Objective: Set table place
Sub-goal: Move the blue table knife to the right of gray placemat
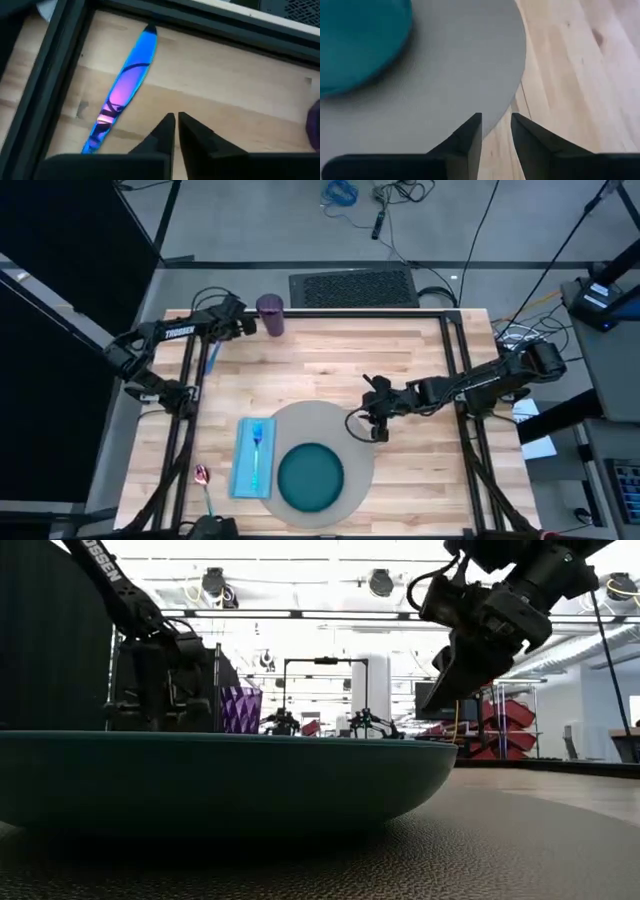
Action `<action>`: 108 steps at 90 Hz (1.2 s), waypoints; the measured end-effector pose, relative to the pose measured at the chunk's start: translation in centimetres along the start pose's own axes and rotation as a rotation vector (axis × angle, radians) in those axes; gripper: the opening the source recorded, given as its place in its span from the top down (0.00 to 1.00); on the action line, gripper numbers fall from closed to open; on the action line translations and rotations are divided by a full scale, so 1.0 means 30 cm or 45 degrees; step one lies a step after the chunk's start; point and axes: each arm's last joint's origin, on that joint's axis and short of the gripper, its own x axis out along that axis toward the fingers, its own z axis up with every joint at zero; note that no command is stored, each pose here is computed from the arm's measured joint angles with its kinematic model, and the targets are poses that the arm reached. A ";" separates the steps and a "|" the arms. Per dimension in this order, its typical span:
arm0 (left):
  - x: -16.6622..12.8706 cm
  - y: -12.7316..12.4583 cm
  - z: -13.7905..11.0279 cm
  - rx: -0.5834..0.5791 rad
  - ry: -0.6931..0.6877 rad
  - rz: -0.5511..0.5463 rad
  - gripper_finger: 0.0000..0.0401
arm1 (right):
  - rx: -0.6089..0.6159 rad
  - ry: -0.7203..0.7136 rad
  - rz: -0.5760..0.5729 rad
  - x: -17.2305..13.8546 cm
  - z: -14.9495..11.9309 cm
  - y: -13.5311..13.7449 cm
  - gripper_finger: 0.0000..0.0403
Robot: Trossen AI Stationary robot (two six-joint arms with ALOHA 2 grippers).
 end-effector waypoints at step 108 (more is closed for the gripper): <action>-0.002 0.059 -0.163 0.359 0.029 0.636 1.00 | -0.072 -0.031 0.012 -0.001 0.007 0.007 0.76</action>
